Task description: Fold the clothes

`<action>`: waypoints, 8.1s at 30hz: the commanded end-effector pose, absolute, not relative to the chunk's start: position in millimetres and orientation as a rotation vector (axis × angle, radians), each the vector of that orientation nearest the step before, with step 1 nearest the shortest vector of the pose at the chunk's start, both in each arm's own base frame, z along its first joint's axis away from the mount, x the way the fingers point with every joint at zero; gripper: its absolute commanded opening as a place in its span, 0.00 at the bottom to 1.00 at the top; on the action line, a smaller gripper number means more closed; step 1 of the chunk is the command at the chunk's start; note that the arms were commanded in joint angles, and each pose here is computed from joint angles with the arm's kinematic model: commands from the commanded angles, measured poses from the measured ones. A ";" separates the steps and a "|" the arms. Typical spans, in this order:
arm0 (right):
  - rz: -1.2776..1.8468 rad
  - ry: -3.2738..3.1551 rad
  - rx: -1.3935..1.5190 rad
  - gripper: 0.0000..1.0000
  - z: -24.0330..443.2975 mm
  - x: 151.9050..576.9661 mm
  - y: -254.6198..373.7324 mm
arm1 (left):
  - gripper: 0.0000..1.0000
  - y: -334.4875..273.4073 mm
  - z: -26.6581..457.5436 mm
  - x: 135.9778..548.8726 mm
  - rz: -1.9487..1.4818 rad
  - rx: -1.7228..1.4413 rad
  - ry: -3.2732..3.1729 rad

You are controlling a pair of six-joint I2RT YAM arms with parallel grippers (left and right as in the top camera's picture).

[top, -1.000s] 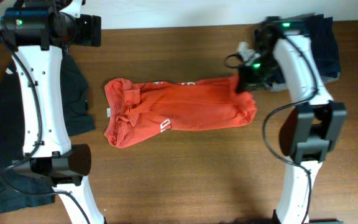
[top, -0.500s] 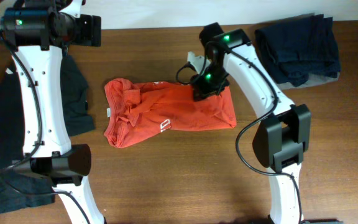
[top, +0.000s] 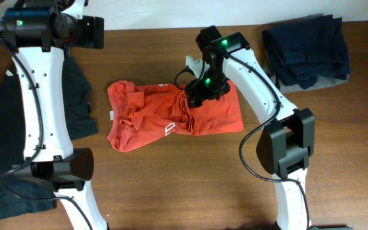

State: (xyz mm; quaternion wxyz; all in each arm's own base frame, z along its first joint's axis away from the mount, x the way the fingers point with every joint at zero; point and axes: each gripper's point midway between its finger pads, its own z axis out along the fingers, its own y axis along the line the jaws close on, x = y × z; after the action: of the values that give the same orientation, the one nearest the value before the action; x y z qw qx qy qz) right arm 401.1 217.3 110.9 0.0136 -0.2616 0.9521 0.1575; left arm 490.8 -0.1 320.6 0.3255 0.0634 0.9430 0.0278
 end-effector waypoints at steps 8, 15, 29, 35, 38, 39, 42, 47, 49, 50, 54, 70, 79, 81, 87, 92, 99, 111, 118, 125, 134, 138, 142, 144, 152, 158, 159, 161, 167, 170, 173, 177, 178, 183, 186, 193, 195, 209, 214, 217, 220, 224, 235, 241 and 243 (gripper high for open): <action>0.439 2.982 -0.547 0.77 125.2 429.0 160.5 | 0.87 -17.4 243.1 484.1 -0.105 0.211 2.727; 0.432 3.002 -0.437 0.77 124.9 437.0 127.8 | 0.87 -24.0 165.9 486.1 -0.176 0.362 2.911; 0.423 2.997 -0.392 0.78 124.7 442.6 114.2 | 0.83 -85.0 103.0 474.8 -0.688 0.790 2.873; 0.423 2.994 -0.392 0.78 124.8 443.3 114.4 | 0.83 -90.8 94.5 467.9 -0.573 0.940 2.895; 0.423 2.995 -0.391 0.78 124.8 443.0 114.4 | 0.83 -92.5 87.3 465.9 -0.483 1.012 2.916; 0.423 2.996 -0.391 0.78 124.8 442.9 114.4 | 0.83 -94.6 84.6 465.2 -0.474 1.040 2.914; 0.424 2.998 -0.391 0.77 124.7 442.3 114.3 | 0.83 -100.0 74.6 462.8 -0.434 1.136 2.911; 0.424 3.003 -0.391 0.78 124.5 441.3 114.1 | 0.81 -93.5 57.9 461.3 -0.343 1.175 2.961; 0.424 3.005 -0.391 0.78 124.5 440.8 114.0 | 0.77 -91.3 56.0 461.3 -0.325 1.177 2.970; 0.424 3.006 -0.391 0.78 124.5 440.6 113.9 | 0.70 -89.1 55.6 461.6 -0.304 1.170 2.980; 0.424 3.005 -0.391 0.78 124.5 440.7 114.0 | 0.51 -84.8 54.9 462.1 -0.264 1.134 3.006; 0.424 3.007 -0.391 0.78 124.5 440.4 113.9 | 0.00 -67.0 129.0 468.0 -0.062 0.250 3.084; 0.371 3.024 -0.388 0.79 122.7 438.8 107.8 | 0.01 -79.6 169.0 461.7 -0.187 0.123 3.013; 0.328 3.038 -0.387 0.79 121.4 437.2 102.7 | 0.00 -78.9 162.9 457.3 -0.184 0.120 3.041; 0.305 3.043 -0.387 0.79 120.9 436.9 100.0 | 0.01 -76.6 135.3 421.4 -0.171 0.183 3.199; 0.305 3.024 -0.387 0.80 121.2 441.4 100.9 | 0.01 -84.8 116.1 379.3 -0.166 0.347 3.328; 0.306 3.019 -0.386 0.81 121.3 442.6 101.1 | 0.01 -87.3 84.8 346.4 -0.028 0.557 3.444; 0.306 3.022 -0.386 0.82 121.3 442.0 101.1 | 0.01 -61.4 57.7 363.1 0.126 0.390 3.404; 0.306 3.022 -0.386 0.82 121.3 442.0 101.1 | 0.44 -67.1 83.8 392.1 0.105 0.371 3.287; 0.306 3.022 -0.386 0.82 121.3 442.0 101.1 | 0.58 -70.3 112.0 408.7 0.089 0.357 3.199; 0.305 3.019 -0.387 0.82 121.3 442.6 101.0 | 0.62 -42.6 109.7 424.8 -0.033 0.198 3.167; 0.305 3.016 -0.387 0.82 121.4 443.3 101.1 | 0.62 -25.3 109.8 433.3 -0.152 0.200 3.131; 0.304 3.010 -0.388 0.83 121.5 444.6 101.3 | 0.62 -22.0 110.2 438.5 -0.313 0.272 3.079; 0.304 3.006 -0.388 0.82 121.6 445.6 101.5 | 0.62 -26.0 109.3 438.2 -0.392 0.336 3.054; 0.304 3.003 -0.388 0.82 121.7 446.4 101.6 | 0.63 -26.2 63.3 415.2 -0.456 0.446 3.117; 0.304 3.004 -0.388 0.82 121.7 446.2 101.6 | 0.62 -18.9 18.2 394.2 -0.482 0.407 3.172; 0.304 3.004 -0.388 0.82 121.7 446.2 101.6 | 0.62 -17.0 12.7 391.9 -0.484 0.398 3.176; 0.304 3.004 -0.388 0.83 121.7 446.2 101.6 | 0.62 -13.6 3.0 389.2 -0.485 0.382 3.176; 0.304 3.002 -0.388 0.83 121.7 446.5 101.6 | 0.61 -13.1 -14.3 386.8 -0.483 0.377 3.160; 0.304 3.001 -0.388 0.83 121.7 446.9 101.7 | 0.58 -21.3 -20.4 386.5 -0.545 0.375 3.130; 0.304 2.999 -0.388 0.83 121.8 447.3 101.7 | 0.37 -28.8 -24.4 387.5 -0.608 0.369 3.096; 0.304 3.000 -0.387 0.83 121.8 447.2 101.7 | 0.01 -29.1 -24.9 389.0 -0.618 0.352 3.088; 0.304 3.000 -0.387 0.83 121.8 447.2 101.7 | 0.01 -27.4 -24.6 389.2 -0.617 0.341 3.088; 0.304 2.999 -0.387 0.82 121.8 447.3 101.8 | 0.01 -16.5 -19.1 391.7 -0.623 0.283 3.074; 0.304 2.998 -0.385 0.80 122.4 447.6 101.3 | 0.01 -9.8 -4.7 397.0 -0.633 0.252 3.030; 0.302 3.007 -0.317 0.76 134.7 446.4 84.2 | 0.01 16.1 44.4 409.4 -0.543 0.142 2.924; 0.301 3.010 -0.283 0.77 138.4 447.0 74.4 | 0.01 20.7 56.4 411.3 -0.526 0.135 2.895; 0.389 3.067 -0.052 0.80 141.3 436.7 25.6 | 0.01 44.3 105.4 417.7 -0.359 0.107 2.812; 0.404 3.070 -0.112 0.51 140.1 435.6 44.3 | 0.01 20.5 123.4 428.7 -0.354 0.200 2.774; 0.482 3.051 -0.159 0.04 139.2 436.7 65.0 | 0.01 2.0 135.4 437.4 -0.350 0.269 2.738; 0.620 3.017 -0.207 0.04 134.9 438.2 90.6 | 0.01 -16.9 149.3 446.2 -0.346 0.334 2.696; 0.805 2.984 -0.288 0.04 116.3 432.6 122.8 | 0.01 -36.4 169.0 456.8 -0.341 0.377 2.642; 1.143 2.903 -0.351 0.04 53.8 408.6 168.5 | 0.01 -70.3 200.9 468.6 -0.347 0.456 2.552; 1.142 2.905 -0.319 0.04 34.9 405.1 168.0 | 0.01 -93.3 220.1 469.3 -0.354 0.519 2.507; 1.143 2.907 -0.319 0.04 30.3 403.4 167.8 | 0.01 -105.2 226.6 468.7 -0.360 0.551 2.486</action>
State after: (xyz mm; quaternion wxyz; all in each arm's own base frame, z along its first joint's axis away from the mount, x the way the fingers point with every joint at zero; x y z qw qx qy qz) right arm 407.7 161.7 25.0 0.0009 -0.1034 0.9313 0.3493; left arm 468.9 -88.2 191.0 0.2428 0.1876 0.9426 -0.1318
